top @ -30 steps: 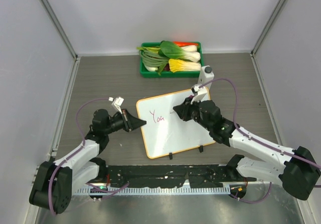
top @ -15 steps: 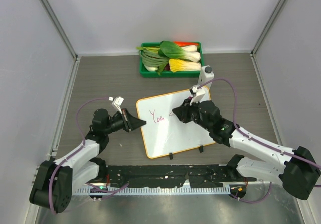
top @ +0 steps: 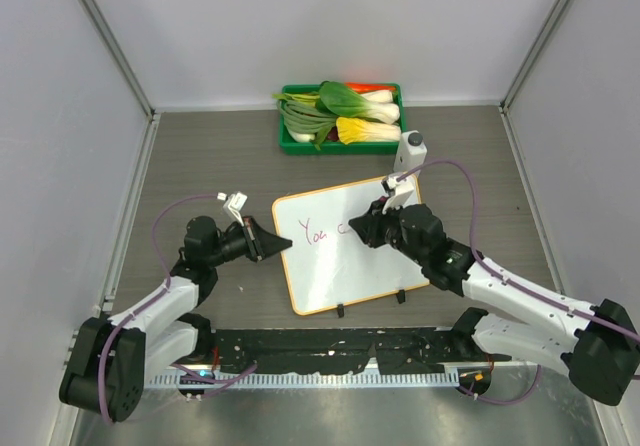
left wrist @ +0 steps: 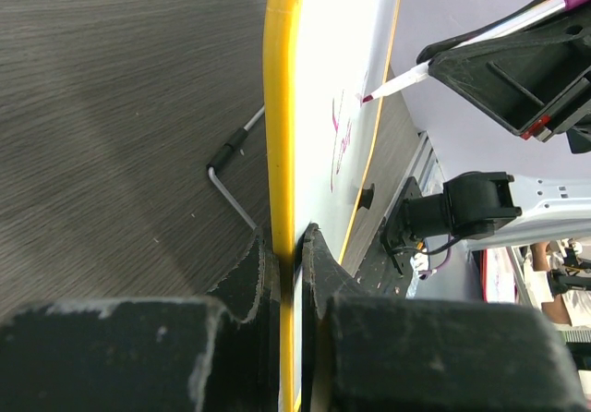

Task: Write a sentence on the whiteboard
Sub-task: Write on the whiteboard at the whiteboard stand.

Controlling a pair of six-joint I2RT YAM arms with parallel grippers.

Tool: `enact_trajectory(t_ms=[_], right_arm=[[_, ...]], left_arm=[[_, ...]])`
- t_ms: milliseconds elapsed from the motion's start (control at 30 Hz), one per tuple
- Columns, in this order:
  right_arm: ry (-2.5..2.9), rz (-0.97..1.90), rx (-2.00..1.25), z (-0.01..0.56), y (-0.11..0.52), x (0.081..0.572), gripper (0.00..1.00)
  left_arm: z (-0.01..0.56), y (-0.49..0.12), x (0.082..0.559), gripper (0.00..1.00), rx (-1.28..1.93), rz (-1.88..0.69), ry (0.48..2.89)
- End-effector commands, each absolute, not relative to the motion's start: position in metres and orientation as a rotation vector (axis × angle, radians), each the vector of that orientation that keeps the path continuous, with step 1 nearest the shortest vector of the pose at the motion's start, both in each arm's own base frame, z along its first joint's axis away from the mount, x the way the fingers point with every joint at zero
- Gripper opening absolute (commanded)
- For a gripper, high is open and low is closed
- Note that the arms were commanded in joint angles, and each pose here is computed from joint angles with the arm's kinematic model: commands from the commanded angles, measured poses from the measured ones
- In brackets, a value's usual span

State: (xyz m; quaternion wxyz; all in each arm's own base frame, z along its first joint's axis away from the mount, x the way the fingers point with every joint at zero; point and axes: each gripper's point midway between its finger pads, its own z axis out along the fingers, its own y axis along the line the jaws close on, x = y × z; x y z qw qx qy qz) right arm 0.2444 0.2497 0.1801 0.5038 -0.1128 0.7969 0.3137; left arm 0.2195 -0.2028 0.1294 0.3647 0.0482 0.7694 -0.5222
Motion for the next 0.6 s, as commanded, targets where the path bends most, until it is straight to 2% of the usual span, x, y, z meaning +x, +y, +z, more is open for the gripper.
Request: enact_trajectory(t_ms=[0, 300, 567], right_arm=[[1.863, 0.736, -0.250, 0.199, 0.245, 0.250, 0.01], [1.791, 0.767, -0.211, 0.229, 0.244, 0.252, 0.01], [1.832, 0.704, -0.158, 0.219, 0.241, 0.264, 0.01]], left_arm=[[0.111, -0.189, 0.237, 0.00, 0.130, -1.168, 1.996], [0.112, -0.189, 0.237, 0.00, 0.133, -1.172, 1.992], [0.112, -0.189, 0.237, 0.00, 0.131, -1.173, 1.992]])
